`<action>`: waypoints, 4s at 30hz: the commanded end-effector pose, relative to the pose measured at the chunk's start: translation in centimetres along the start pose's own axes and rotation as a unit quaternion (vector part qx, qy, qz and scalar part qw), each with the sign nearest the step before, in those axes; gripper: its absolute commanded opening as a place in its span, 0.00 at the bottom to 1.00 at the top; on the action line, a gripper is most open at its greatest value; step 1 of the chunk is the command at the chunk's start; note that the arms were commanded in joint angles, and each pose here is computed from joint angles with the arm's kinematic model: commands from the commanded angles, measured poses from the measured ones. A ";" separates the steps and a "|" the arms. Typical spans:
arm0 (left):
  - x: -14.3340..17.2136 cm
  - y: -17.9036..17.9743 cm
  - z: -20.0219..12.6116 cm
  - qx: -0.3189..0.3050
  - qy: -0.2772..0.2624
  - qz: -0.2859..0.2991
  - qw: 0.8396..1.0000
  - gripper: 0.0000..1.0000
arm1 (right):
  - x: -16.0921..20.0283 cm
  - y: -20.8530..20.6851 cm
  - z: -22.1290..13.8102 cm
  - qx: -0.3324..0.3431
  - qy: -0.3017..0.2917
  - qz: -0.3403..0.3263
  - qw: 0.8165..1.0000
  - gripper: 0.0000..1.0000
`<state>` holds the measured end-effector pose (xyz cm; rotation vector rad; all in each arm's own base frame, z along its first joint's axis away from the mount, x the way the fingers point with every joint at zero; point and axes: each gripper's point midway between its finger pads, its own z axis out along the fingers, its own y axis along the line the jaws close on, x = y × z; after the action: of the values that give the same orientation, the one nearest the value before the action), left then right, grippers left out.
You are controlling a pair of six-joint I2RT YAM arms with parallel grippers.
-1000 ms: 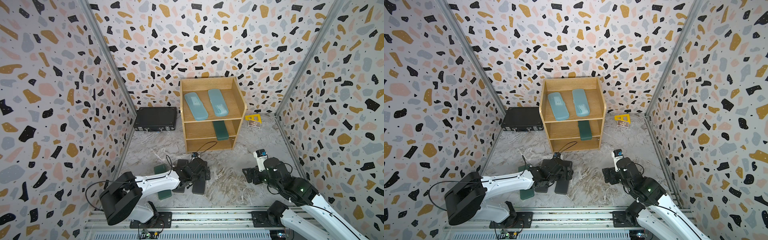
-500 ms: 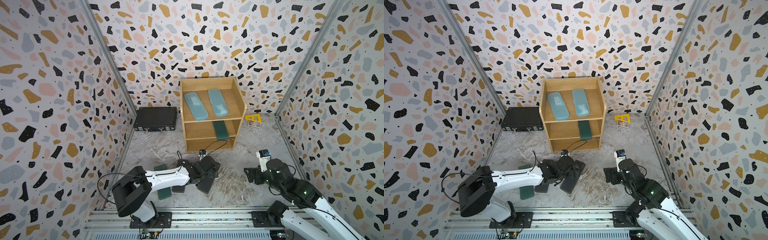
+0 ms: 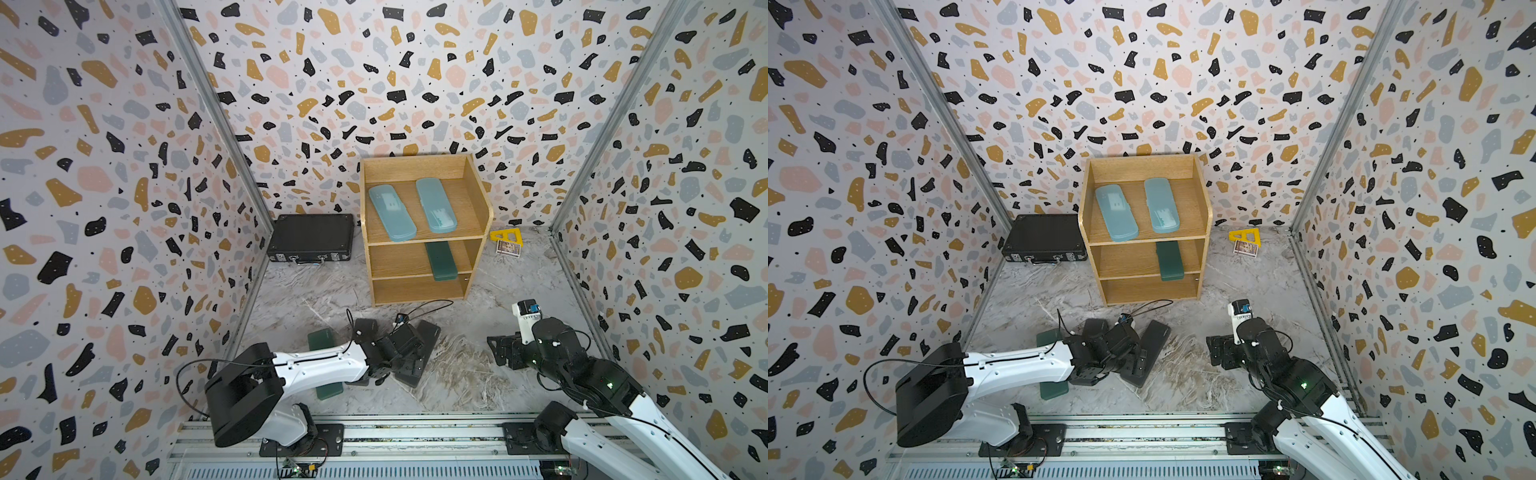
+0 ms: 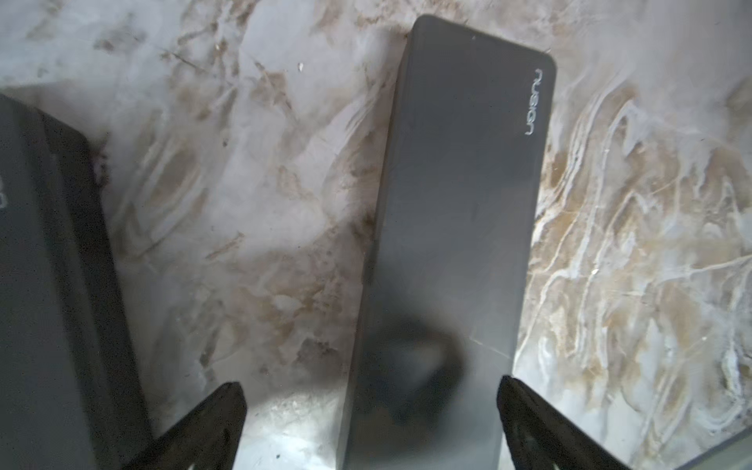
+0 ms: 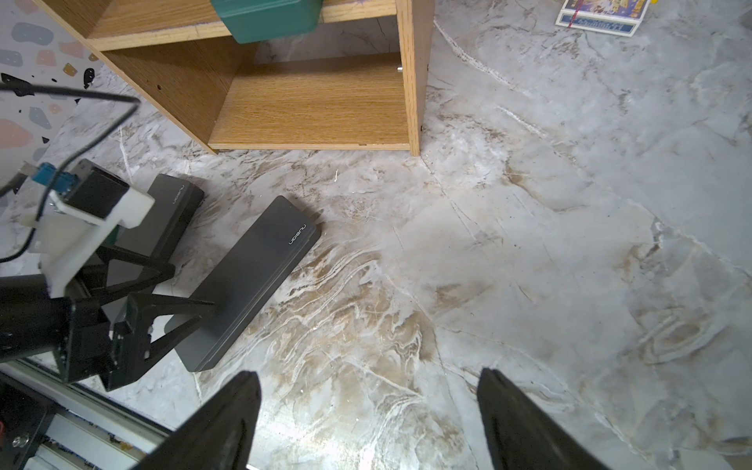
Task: Place the pencil cases on the shelf according to color
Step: Move the pencil case to the center of the board.
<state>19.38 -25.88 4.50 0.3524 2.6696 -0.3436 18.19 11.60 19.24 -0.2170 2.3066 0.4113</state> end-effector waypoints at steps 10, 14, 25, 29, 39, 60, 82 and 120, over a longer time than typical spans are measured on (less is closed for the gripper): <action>1.2 -6.8 2.1 0.082 0.008 0.004 0.997 1.00 | 0.6 -0.6 -0.2 0.010 0.006 0.003 1.000 0.89; 1.1 -10.1 3.2 0.110 -0.011 -0.030 0.993 1.00 | 0.7 -0.8 -0.2 0.015 0.003 0.006 1.000 0.89; -3.7 -9.4 -2.1 0.025 -0.064 0.027 0.997 1.00 | 0.5 -0.6 -0.5 0.006 -0.003 0.006 1.000 0.90; -4.0 -3.5 -6.4 -0.068 -0.099 0.048 0.992 1.00 | 0.9 0.0 0.4 -0.002 0.016 0.001 1.000 0.90; -1.7 11.1 -9.9 -0.203 -0.105 -0.056 0.972 1.00 | 1.7 1.1 2.0 -0.032 0.031 0.010 0.999 0.94; -1.6 11.4 -2.1 -0.144 -0.033 -0.088 0.985 1.00 | 3.7 0.7 2.7 -0.031 0.056 0.011 0.998 1.00; -0.9 3.7 2.0 -0.033 0.003 -0.137 0.990 1.00 | 3.5 -0.3 2.2 -0.006 0.045 0.011 0.999 1.00; 3.8 19.1 -11.4 -0.295 -0.080 -0.251 0.919 1.00 | 2.8 3.7 3.9 -0.100 0.061 0.018 0.993 1.00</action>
<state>18.06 -6.40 9.41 -0.4085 2.5322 0.2130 17.84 15.53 15.34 -0.3014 2.4051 0.5994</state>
